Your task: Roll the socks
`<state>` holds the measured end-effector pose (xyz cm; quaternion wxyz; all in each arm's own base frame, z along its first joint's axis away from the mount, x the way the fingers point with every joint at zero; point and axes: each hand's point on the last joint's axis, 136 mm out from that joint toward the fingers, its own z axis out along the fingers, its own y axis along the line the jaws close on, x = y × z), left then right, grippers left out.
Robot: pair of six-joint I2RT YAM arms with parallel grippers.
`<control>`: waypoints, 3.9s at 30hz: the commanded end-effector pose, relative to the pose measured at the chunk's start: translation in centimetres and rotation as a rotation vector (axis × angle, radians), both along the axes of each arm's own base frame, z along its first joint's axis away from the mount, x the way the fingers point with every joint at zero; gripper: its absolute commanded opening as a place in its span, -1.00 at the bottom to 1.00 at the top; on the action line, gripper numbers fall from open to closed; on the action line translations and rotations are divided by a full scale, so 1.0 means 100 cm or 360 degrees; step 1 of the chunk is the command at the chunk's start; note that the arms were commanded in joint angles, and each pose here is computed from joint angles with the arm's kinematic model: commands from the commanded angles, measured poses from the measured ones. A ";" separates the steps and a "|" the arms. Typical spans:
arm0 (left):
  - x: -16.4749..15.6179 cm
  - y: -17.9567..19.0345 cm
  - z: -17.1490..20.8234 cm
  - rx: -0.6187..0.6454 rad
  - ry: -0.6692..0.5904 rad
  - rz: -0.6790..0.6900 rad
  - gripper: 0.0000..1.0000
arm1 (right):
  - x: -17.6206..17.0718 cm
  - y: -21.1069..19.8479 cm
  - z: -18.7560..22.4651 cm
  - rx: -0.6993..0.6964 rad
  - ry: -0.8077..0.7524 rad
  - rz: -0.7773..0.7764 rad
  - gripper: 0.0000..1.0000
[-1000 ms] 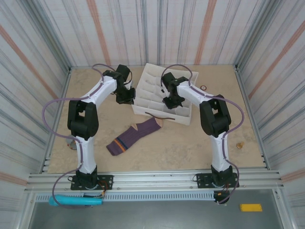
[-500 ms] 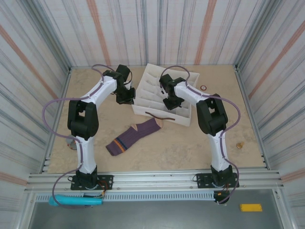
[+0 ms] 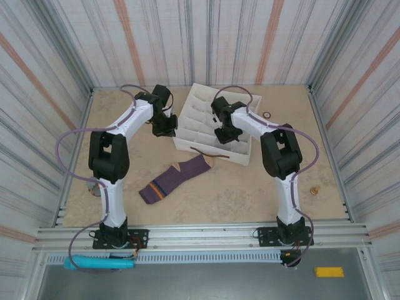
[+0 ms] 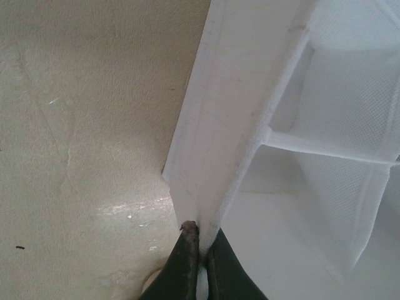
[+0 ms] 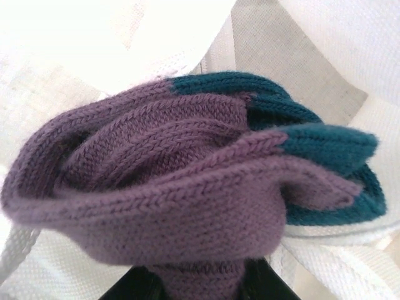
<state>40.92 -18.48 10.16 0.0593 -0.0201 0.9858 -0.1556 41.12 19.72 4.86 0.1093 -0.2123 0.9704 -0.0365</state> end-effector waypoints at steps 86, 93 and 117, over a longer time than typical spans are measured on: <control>0.033 -0.013 0.012 0.0265 -0.0297 -0.0167 -1.00 | -0.010 0.003 0.080 0.0168 -0.0049 0.0321 0.60; 0.033 -0.013 0.012 0.0267 -0.0297 -0.0169 -1.00 | -0.008 0.008 0.076 0.0185 0.0002 0.0327 0.55; 0.034 -0.010 0.005 0.0266 -0.0253 -0.0044 -1.00 | -0.034 -0.005 0.031 0.0117 0.0248 0.0190 -1.00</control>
